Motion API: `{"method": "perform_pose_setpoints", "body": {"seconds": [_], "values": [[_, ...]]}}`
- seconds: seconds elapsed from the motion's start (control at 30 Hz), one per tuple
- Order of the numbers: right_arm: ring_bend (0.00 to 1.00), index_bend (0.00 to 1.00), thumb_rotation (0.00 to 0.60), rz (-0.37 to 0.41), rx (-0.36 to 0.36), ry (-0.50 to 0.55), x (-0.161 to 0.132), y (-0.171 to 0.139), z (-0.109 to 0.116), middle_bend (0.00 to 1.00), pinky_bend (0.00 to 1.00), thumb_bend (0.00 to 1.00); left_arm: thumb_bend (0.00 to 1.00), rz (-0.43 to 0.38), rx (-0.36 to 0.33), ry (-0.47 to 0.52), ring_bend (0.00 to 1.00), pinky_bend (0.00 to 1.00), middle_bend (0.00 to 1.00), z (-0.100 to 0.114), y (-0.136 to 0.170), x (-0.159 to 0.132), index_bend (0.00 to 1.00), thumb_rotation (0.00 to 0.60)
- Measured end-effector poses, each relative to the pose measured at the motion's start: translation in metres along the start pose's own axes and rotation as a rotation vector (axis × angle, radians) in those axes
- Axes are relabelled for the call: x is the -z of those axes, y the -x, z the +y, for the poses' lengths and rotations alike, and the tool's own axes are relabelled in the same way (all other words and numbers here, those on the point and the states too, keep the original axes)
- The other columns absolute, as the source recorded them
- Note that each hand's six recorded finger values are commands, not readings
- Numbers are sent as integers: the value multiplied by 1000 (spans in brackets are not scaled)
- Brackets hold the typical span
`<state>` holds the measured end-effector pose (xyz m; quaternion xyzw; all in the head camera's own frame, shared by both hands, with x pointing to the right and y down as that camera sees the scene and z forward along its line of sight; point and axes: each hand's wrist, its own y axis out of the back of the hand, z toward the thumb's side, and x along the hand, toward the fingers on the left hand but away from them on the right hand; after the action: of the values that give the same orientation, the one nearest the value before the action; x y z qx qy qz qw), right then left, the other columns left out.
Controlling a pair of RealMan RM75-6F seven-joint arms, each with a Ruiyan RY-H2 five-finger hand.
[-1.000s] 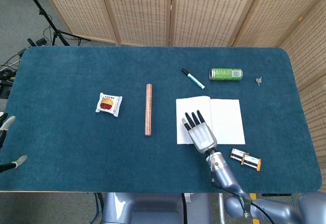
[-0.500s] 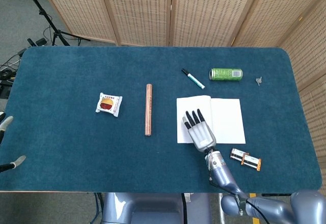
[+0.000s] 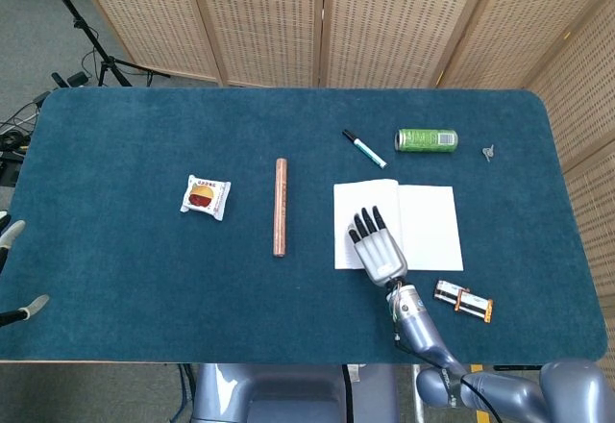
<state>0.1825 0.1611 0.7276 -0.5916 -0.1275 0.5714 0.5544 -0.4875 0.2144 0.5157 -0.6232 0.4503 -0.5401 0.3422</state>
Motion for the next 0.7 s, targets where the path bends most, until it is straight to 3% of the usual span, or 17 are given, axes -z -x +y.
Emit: {"method": "perform_pose_setpoints", "body": {"seconds": [0.4,0.7], "values": [[80,222,600,-8,27,109,9,-5,10,182,161,815,0,-2,-3,4,0,0,0,1,2,0,0,600],[91,228,600,-15,11,218,14,-9,11,182,178,827,0,-3,-4,3,0,0,0,0,3,-1,0,600]]}}
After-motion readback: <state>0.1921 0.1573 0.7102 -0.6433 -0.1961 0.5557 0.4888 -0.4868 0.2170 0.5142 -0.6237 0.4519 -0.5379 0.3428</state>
